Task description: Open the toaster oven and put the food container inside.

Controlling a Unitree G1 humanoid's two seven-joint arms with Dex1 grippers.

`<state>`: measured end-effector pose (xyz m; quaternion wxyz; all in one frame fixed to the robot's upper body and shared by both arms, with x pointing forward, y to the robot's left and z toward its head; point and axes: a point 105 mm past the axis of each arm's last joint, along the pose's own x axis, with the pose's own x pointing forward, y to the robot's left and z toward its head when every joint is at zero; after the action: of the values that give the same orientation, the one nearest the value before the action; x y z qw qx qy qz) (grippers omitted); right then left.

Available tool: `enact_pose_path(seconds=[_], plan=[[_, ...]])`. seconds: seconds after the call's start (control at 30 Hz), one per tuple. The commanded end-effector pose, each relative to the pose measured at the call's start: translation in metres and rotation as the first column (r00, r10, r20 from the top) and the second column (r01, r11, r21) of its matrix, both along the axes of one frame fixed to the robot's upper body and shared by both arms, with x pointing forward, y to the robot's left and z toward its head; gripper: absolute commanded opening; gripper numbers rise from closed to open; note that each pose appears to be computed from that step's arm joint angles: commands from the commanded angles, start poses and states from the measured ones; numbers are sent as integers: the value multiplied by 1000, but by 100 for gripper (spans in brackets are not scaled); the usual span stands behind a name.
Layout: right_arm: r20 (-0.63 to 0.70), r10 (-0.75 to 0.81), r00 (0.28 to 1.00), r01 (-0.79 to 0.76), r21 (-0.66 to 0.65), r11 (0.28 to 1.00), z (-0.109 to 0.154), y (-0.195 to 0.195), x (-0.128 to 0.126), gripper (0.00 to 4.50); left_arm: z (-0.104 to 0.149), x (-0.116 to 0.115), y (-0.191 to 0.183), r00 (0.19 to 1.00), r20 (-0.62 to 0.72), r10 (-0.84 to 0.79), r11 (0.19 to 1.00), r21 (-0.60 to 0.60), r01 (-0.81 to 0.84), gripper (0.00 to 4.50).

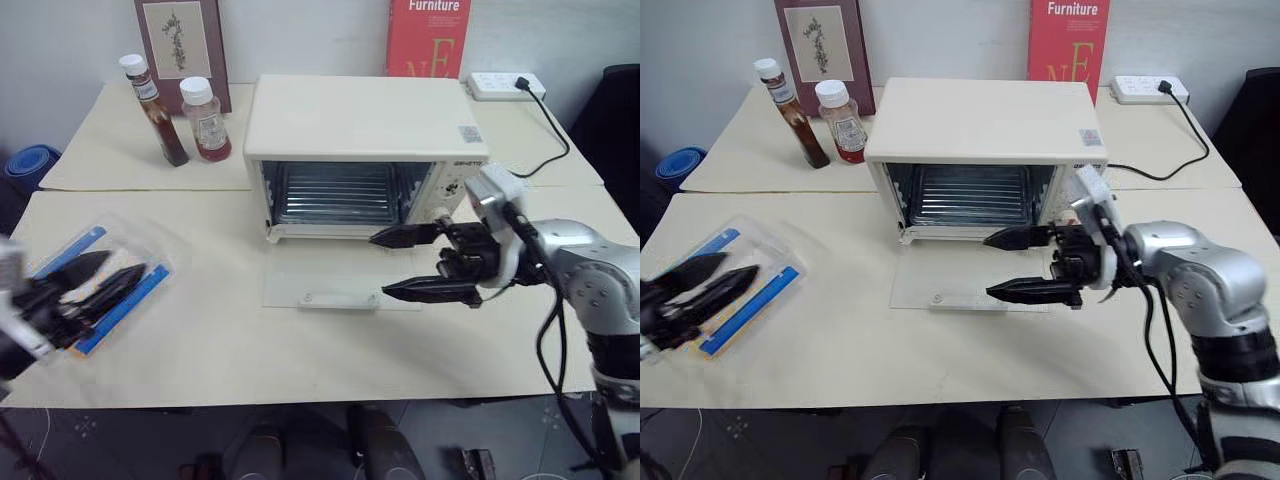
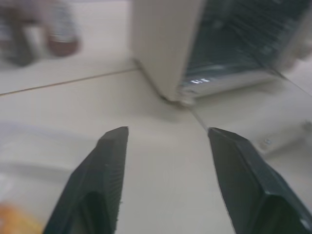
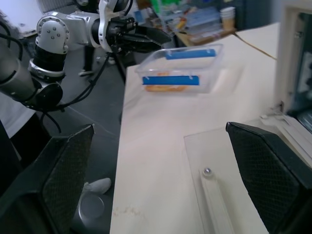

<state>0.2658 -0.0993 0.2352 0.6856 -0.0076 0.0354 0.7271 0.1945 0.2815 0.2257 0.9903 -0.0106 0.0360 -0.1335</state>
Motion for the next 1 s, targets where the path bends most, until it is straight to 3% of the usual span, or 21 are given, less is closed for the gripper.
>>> enact_pose_path(seconds=[0.03, 0.07, 0.23, 0.37, 0.57, 0.73, 0.83, 0.93, 1.0], plan=[[92, 44, 995, -45, 5, 999, 7, 8, 8, 450, 9, -22, 35, 958, 47, 282, 959, -41, -280, 415], [97, 52, 994, -53, 3, 999, 6, 11, 11, 450, 7, -26, 47, 928, 42, 370, 927, -76, -367, 443], [97, 99, 990, -99, 3, 995, 6, 16, 11, 450, -26, -44, 97, 708, -146, 691, 697, -123, -706, 448], [91, 100, 991, -101, 9, 995, 7, 17, 9, 450, -35, -30, 103, 674, -218, 706, 655, -163, -738, 448], [81, 54, 995, -57, 33, 998, 7, 14, 4, 450, -58, -14, 113, 558, -361, 747, 536, -169, -827, 448], [75, -2, 997, -1, 42, 999, 4, 9, 2, 450, -80, 0, 109, 535, -461, 708, 530, -154, -834, 448], [77, -8, 997, 5, 44, 999, 5, 8, 0, 450, -88, 13, 102, 560, -495, 664, 558, -171, -812, 448], [84, -26, 996, 22, 45, 999, 7, 8, -1, 450, -82, 23, 99, 583, -487, 650, 572, -193, -798, 389], [85, -36, 996, 32, 49, 998, 9, 7, -2, 450, -80, 27, 98, 592, -484, 644, 579, -198, -791, 326]])
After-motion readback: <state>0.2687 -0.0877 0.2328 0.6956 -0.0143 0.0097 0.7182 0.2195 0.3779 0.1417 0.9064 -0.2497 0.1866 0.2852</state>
